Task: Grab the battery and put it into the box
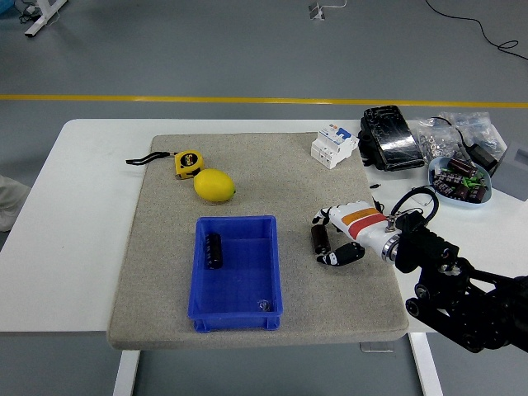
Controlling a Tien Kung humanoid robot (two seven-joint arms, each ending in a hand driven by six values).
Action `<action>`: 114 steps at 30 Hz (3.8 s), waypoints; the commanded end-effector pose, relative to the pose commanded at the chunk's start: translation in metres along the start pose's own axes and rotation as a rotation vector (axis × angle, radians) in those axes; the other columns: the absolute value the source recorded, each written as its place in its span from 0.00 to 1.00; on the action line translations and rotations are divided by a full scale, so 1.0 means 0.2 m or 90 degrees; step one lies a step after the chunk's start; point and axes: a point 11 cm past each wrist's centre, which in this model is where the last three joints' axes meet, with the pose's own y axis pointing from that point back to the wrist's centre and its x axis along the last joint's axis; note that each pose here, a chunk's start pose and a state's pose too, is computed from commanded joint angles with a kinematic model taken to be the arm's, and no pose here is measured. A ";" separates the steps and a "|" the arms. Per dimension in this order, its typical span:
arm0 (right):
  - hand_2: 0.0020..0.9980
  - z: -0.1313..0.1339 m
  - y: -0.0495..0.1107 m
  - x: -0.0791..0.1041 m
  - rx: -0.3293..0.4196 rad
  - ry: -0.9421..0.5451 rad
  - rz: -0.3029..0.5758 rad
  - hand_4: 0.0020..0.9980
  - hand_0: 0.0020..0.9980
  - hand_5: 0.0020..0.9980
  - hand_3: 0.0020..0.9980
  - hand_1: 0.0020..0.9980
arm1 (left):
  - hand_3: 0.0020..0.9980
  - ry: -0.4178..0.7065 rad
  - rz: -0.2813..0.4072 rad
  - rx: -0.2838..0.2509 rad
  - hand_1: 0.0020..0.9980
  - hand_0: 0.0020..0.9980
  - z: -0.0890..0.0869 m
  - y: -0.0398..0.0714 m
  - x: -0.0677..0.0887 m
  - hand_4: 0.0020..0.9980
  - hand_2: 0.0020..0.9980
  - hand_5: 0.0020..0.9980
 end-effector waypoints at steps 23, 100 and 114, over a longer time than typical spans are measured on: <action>0.52 -0.01 0.00 -0.02 0.001 -0.003 -0.009 0.80 0.29 0.33 0.55 0.43 | 0.59 -0.004 -0.001 0.006 0.58 0.61 -0.02 0.00 0.00 0.64 0.65 0.60; 0.87 -0.01 0.08 0.62 0.031 -0.155 0.224 0.98 0.72 0.46 1.00 0.76 | 0.59 -0.001 0.006 0.008 0.58 0.60 -0.03 -0.01 0.02 0.64 0.65 0.59; 0.86 0.37 0.22 0.54 -0.101 -0.265 0.277 0.98 0.74 0.47 1.00 0.76 | 0.58 0.000 -0.004 0.003 0.58 0.60 -0.03 0.00 -0.02 0.64 0.65 0.60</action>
